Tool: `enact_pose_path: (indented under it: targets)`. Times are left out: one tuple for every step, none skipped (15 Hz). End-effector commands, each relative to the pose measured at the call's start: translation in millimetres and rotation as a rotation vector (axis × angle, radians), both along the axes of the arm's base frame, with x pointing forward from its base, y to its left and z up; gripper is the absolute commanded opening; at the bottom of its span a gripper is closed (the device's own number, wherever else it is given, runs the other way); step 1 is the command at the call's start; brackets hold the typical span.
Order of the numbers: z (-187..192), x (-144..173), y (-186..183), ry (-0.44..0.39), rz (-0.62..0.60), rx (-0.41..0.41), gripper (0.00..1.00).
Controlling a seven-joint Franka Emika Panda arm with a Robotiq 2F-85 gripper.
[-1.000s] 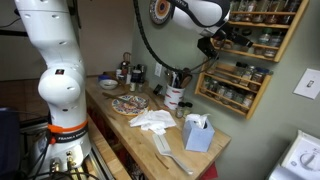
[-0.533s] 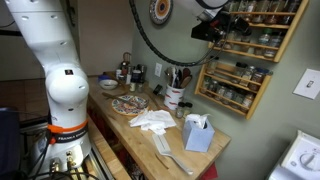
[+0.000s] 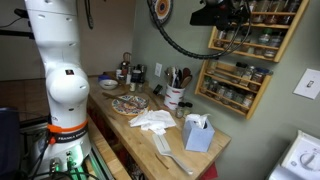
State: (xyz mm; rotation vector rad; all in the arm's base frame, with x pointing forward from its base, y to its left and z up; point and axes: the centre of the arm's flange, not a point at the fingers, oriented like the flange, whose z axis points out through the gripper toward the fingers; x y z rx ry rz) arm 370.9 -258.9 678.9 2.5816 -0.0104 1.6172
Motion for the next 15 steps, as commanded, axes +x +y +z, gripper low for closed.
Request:
enact_pose_path:
  targets:
    - [18.7,38.8,-19.0,0.072,0.033,-0.013,1.00]
    - [15.5,47.3,-21.7,0.087,0.019,-0.013,1.00]
    - [12.0,57.5,-25.2,0.097,-0.008,-0.019,1.00]
    - [11.3,65.2,-27.5,0.105,-0.019,-0.018,1.00]
    - [12.1,72.6,-30.1,0.114,-0.029,-0.015,1.00]
    - [15.1,78.1,-30.9,0.117,-0.034,-0.014,1.00]
    - [18.6,82.8,-31.3,0.124,-0.048,-0.012,1.00]
    - [22.6,85.3,-31.9,0.122,-0.052,-0.009,1.00]
    - [26.4,87.6,-32.3,0.121,-0.053,-0.002,1.00]
    - [29.4,88.9,-32.1,0.122,-0.056,-0.003,1.00]
    - [32.2,90.1,-32.7,0.123,-0.060,0.002,1.00]
    - [35.0,91.2,-32.5,0.121,-0.059,0.007,1.00]
    - [36.2,93.4,-31.8,0.122,-0.059,0.007,1.00]
    - [37.4,95.8,-31.1,0.117,-0.059,0.006,1.00]
    - [38.8,98.7,-30.3,0.111,-0.056,0.013,1.00]
